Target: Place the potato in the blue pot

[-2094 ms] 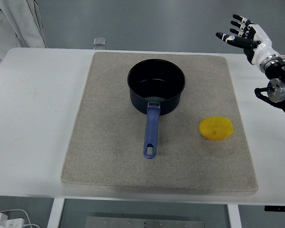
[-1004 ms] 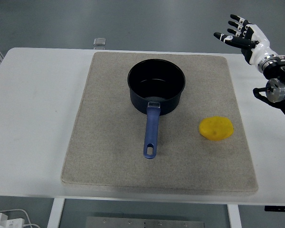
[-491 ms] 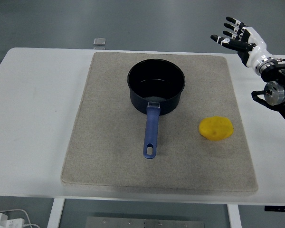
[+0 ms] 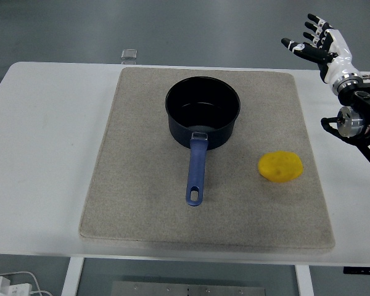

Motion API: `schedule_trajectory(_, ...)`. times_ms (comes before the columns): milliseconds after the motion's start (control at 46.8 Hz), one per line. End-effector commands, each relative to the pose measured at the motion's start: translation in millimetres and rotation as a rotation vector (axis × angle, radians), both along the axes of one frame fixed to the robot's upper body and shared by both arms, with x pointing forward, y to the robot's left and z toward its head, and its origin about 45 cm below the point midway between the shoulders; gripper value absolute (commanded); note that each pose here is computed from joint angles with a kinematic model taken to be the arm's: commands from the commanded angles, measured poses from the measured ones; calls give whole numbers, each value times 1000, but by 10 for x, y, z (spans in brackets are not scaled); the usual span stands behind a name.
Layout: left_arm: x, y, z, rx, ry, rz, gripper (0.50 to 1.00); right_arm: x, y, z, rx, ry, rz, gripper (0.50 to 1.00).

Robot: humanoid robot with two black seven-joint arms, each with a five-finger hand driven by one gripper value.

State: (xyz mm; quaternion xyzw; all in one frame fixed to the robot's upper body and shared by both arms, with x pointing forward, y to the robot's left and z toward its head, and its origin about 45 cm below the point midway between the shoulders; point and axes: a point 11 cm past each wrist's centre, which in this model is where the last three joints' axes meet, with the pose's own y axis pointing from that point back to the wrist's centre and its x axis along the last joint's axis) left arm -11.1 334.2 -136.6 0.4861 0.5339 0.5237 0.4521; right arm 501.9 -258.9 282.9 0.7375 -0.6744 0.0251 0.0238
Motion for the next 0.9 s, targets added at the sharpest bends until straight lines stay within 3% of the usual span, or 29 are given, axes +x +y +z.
schedule_trajectory(0,0,-3,0,-1,0,-2,1000,-30,47,108,-2,-25,34,936)
schedule_trajectory(128,0,-3,0,-1,0,0,1000,-141,7,291,-95,-79,98,932)
schedule_trajectory(427,-1,2,0,0,0,0,1000,-486,-86,115,-405,-90,279,932)
schedule_trajectory(556,0,-3,0,-1,0,0,1000,-675,-285,56,-530,-100,355,930)
schedule_trajectory(876,-1,2,0,0,0,0,1000,-1209,-646,17,-652,-76,542,930)
